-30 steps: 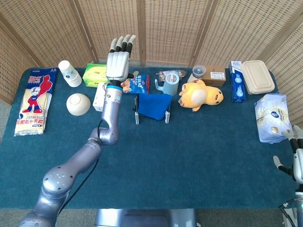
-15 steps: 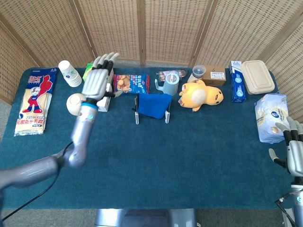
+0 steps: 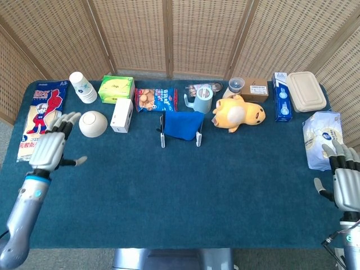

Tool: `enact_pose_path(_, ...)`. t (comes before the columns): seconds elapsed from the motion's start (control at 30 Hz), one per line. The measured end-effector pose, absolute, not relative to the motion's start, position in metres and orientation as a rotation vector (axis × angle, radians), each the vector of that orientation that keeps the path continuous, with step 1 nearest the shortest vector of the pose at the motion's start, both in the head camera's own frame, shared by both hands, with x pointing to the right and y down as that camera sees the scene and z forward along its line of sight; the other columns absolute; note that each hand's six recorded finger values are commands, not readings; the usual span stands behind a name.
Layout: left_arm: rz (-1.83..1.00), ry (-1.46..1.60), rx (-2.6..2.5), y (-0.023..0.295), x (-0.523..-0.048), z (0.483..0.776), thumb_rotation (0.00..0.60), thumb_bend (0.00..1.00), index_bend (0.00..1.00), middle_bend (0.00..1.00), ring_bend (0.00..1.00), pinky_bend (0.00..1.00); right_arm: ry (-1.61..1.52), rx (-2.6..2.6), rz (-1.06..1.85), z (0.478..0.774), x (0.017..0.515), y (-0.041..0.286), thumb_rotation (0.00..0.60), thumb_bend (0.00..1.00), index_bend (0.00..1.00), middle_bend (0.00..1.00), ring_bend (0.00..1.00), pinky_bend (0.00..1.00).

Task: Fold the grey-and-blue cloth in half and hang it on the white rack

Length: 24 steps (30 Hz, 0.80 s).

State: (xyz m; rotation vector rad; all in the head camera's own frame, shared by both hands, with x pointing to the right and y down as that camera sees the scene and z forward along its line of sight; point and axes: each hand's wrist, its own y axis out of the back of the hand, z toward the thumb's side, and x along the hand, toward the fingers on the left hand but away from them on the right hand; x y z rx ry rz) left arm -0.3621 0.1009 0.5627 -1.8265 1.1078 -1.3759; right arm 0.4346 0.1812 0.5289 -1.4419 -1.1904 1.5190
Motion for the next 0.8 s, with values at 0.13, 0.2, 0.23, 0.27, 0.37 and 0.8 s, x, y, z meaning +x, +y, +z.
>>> enact_pose_path(0.13,-1.359,1.077,-1.831,0.128,-0.372,0.555,0.600,0.13,0.04,0.00,0.00,0.00,-1.176,-1.431,1.536,0.532,0.434,0.188,0.600,0.32,0.04,0.00,0.00,0.00)
enact_pose_path(0.2,-1.360,1.063,-1.830,0.148,-0.380,0.552,0.600,0.13,0.05,0.00,0.00,0.00,-1.168,-1.426,1.544,0.533,0.434,0.191,0.600,0.32,0.03,0.00,0.00,0.00)
enact_pose_path(0.23,-1.361,1.058,-1.827,0.157,-0.384,0.550,0.600,0.13,0.06,0.00,0.00,0.00,-1.159,-1.420,1.549,0.534,0.434,0.192,0.600,0.33,0.03,0.00,0.00,0.00)
enact_pose_path(0.27,-1.364,1.054,-1.821,0.169,-0.389,0.548,0.600,0.13,0.07,0.00,0.00,0.00,-1.153,-1.414,1.552,0.534,0.433,0.193,0.600,0.33,0.03,0.00,0.00,0.00)
enact_pose_path(0.37,-1.385,1.045,-1.800,0.196,-0.403,0.545,0.600,0.13,0.08,0.00,0.00,0.00,-1.135,-1.392,1.561,0.535,0.433,0.198,0.600,0.33,0.03,0.00,0.00,0.00)
enact_pose_path(0.8,-1.449,1.039,-1.611,0.267,-0.443,0.533,0.600,0.13,0.15,0.01,0.00,0.00,-1.097,-1.351,1.588,0.536,0.431,0.230,0.600,0.33,0.03,0.00,0.00,0.00)
